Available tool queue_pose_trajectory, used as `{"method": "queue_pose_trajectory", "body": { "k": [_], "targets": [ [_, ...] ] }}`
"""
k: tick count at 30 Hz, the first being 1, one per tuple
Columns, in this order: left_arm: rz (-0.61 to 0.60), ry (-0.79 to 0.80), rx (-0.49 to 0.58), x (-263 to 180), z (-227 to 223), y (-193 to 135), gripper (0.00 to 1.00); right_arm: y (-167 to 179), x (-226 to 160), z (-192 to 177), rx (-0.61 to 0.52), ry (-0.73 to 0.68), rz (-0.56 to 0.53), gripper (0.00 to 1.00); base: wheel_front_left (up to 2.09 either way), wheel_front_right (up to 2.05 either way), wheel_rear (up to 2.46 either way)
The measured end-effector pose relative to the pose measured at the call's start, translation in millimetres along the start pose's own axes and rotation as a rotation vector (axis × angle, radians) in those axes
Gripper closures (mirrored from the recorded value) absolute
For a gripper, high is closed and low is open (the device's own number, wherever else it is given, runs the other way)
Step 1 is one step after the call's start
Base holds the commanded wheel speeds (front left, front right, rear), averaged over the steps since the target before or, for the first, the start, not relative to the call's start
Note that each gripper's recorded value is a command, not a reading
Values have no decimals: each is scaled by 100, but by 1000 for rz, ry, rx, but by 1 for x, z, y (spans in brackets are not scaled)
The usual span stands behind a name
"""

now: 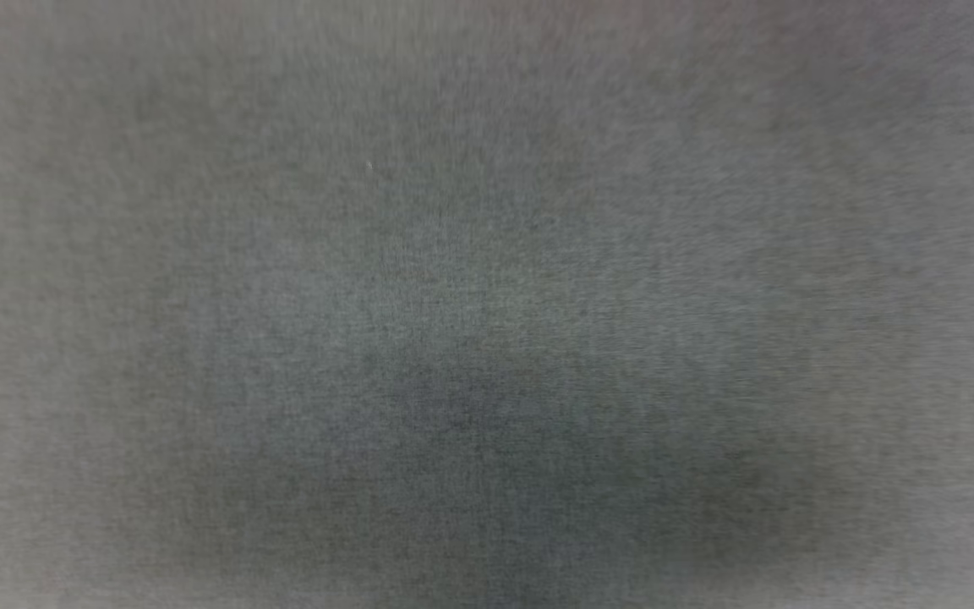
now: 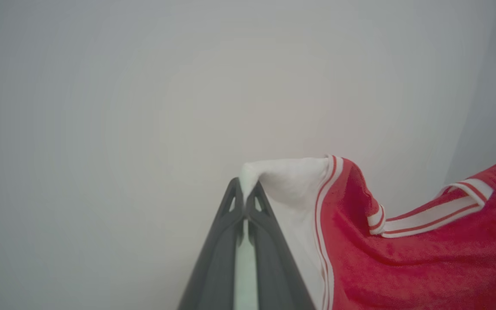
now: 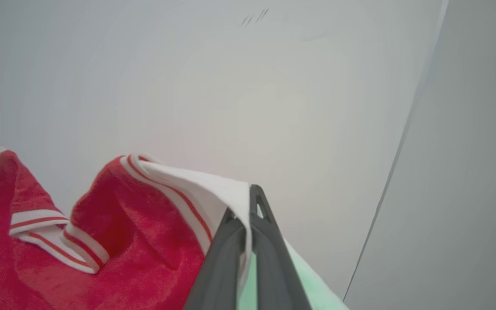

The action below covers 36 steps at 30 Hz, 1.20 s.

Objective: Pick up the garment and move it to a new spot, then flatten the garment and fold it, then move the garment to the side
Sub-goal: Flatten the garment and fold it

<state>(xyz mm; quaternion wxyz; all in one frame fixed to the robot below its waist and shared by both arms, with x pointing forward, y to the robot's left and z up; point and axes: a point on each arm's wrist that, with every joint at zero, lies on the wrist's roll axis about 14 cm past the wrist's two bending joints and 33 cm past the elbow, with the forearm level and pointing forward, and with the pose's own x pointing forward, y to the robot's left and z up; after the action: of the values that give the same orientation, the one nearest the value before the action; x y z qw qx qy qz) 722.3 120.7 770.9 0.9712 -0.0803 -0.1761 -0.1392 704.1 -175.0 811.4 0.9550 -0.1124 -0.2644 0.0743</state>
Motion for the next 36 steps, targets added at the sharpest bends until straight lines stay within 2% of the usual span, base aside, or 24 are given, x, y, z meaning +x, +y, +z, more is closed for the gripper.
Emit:
{"method": "queue_pose_trajectory", "body": {
  "k": [3,7,13,23,29,33,36],
  "targets": [
    [14,29,-20,4,-44,13,100,18,-1,-51,8,21,16,100,0,0,0],
    [36,70,-52,4,-89,29,100,56,-17,-132,61,123,39,100,0,0,0],
    [59,103,-41,-3,-121,50,100,90,-35,-190,112,207,48,100,0,0,0],
    [122,346,-14,-62,-174,66,100,136,-78,-210,202,386,121,100,0,0,0],
    [143,515,-29,-117,-191,60,100,146,-125,-202,200,516,169,100,0,0,0],
    [144,587,-50,-158,-193,51,100,163,-175,-203,242,662,204,100,0,0,0],
    [123,639,-55,-191,-196,40,100,172,-203,-190,268,701,242,100,0,0,0]
  ]
}}
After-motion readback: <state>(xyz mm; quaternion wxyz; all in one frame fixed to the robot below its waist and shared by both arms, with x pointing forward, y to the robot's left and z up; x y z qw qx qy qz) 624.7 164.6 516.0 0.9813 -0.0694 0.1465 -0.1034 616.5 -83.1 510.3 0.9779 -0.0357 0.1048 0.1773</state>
